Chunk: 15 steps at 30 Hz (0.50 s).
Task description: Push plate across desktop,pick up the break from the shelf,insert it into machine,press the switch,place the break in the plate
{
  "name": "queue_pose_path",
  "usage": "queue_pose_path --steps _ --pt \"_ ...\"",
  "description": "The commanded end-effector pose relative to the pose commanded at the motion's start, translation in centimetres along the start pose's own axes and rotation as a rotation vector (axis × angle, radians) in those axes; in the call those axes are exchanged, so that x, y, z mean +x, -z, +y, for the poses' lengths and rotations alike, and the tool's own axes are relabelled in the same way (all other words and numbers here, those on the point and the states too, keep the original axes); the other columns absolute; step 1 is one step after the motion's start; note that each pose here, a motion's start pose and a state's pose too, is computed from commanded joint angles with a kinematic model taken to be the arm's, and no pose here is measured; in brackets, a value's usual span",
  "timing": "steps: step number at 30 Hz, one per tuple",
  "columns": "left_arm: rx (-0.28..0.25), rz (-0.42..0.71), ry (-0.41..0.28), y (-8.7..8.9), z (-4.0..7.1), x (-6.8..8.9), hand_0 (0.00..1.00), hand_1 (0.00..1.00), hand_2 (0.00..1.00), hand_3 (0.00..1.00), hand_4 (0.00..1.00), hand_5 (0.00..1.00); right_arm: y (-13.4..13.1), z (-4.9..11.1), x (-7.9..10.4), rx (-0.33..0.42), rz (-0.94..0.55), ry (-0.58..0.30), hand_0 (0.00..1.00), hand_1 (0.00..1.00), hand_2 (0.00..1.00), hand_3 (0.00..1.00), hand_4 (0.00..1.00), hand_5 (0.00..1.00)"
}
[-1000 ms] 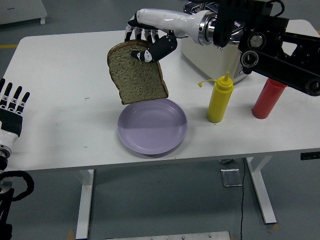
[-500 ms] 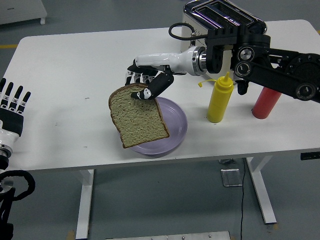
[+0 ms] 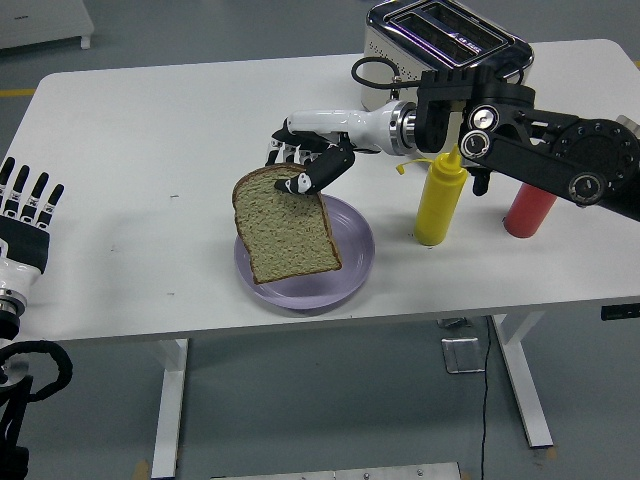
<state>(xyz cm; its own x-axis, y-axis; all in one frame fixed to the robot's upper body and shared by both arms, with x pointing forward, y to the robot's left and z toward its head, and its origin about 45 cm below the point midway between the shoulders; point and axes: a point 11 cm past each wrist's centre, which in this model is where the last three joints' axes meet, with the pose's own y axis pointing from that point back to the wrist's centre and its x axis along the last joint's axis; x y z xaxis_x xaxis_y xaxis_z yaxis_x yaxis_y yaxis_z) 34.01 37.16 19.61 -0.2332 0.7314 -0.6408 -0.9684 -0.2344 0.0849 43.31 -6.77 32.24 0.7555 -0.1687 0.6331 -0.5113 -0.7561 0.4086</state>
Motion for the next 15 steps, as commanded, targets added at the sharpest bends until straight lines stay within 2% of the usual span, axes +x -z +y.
queue_pose_path --steps 15 --pt "0.001 0.001 0.003 0.1 -0.1 -0.2 0.826 0.872 0.947 0.812 0.618 0.998 -1.9 -1.0 -1.1 -0.04 -0.001 -0.001 0.229 0.289 0.376 0.47 0.299 0.074"
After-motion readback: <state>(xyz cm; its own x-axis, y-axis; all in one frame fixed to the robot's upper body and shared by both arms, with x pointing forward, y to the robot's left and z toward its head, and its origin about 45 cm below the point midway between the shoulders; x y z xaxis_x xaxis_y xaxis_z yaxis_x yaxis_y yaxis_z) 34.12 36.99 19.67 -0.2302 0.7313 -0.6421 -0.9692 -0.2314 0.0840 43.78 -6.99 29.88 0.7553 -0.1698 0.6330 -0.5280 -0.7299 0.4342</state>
